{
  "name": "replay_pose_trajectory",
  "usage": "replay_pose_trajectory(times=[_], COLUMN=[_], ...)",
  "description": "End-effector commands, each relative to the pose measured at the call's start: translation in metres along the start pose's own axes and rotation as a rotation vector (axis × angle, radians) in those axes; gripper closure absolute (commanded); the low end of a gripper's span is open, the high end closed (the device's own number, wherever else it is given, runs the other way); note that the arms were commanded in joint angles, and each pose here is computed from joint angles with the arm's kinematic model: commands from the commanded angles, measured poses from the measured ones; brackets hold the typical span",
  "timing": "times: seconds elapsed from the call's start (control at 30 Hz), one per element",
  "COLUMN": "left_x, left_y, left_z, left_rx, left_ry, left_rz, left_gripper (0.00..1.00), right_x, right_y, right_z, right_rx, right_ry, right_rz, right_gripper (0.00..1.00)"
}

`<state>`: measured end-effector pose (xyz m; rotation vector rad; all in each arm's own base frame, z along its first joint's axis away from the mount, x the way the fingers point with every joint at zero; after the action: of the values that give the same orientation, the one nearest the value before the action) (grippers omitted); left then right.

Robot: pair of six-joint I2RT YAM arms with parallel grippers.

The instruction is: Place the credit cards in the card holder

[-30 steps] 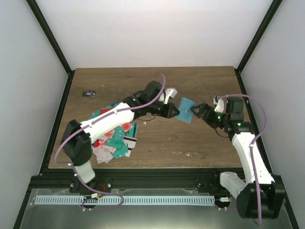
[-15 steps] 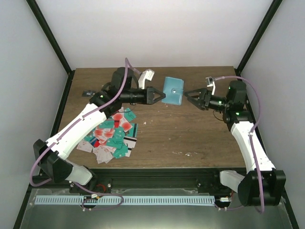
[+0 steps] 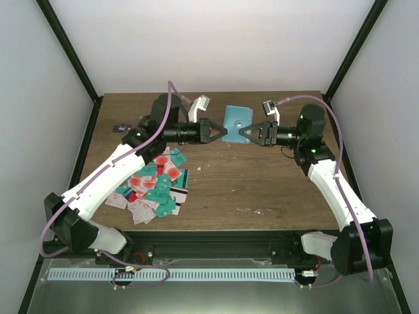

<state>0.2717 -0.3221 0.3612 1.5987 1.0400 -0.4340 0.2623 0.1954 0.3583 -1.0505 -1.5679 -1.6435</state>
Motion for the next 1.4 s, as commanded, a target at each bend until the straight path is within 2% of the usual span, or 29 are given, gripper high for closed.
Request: replay_pose_trajectory(times=[0.0,0.07,0.1,0.13,0.2,0.23,0.3,0.47,0.57,0.8,1.0,1.17,1.37], left_x=[-0.014,-0.019,-0.021,-0.024,-0.029,-0.031,-0.033,-0.049,-0.061,-0.079,-0.078,-0.078,-0.080], left_y=[0.008,0.009,0.010,0.011,0.014,0.016,0.020,0.008,-0.002,-0.009,-0.019,-0.028,-0.027], left_z=[-0.009,-0.011,-0.012,-0.014,-0.023,-0.029,-0.046,-0.082,-0.090,-0.095,-0.089,-0.078,-0.071], left_rx=[-0.050,-0.054,-0.056,-0.059,-0.073,-0.088,-0.124,-0.161,-0.157,-0.154,-0.124,-0.103,-0.117], left_ry=[-0.048,-0.065,-0.070,-0.080,-0.086,-0.090,-0.102,-0.220,-0.306,-0.444,-0.453,-0.459,-0.463], left_rz=[0.007,0.023,0.035,0.052,0.077,0.096,0.135,0.238,0.274,0.258,0.247,0.238,0.240], left_gripper=[0.96,0.94,0.89,0.76,0.40,0.30,0.22,0.24,0.29,0.39,0.49,0.52,0.68], right_x=[0.017,0.018,0.019,0.021,0.027,0.032,0.042,0.057,0.066,0.082,0.085,0.090,0.094], right_y=[0.005,0.006,0.006,0.005,0.003,0.001,-0.005,-0.019,-0.026,-0.038,-0.040,-0.043,-0.048], right_z=[0.005,0.005,0.005,0.005,0.005,0.004,0.002,-0.002,-0.002,0.012,0.018,0.021,0.023], right_rx=[0.004,0.000,0.003,0.011,0.035,0.049,0.080,0.174,0.220,0.277,0.293,0.315,0.338], right_ry=[0.023,0.024,0.026,0.033,0.056,0.075,0.117,0.186,0.209,0.260,0.278,0.293,0.310], right_rz=[-0.049,-0.058,-0.060,-0.066,-0.084,-0.102,-0.137,-0.175,-0.204,-0.232,-0.237,-0.246,-0.258], right_gripper=[0.89,0.91,0.93,0.95,0.99,0.99,0.99,0.99,0.99,0.99,0.99,0.99,0.99])
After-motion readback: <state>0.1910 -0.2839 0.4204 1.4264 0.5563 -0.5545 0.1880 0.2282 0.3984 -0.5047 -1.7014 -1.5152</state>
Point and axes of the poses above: each gripper's point midway between its finger pads, its own z axis out along the fingers, its own x axis along the line the jaws close on, y = z × x, the point moved 2 cm from there along -z, back along the fingers, and after that the axes turned 4 degrees about z, right-handed, at the moved point
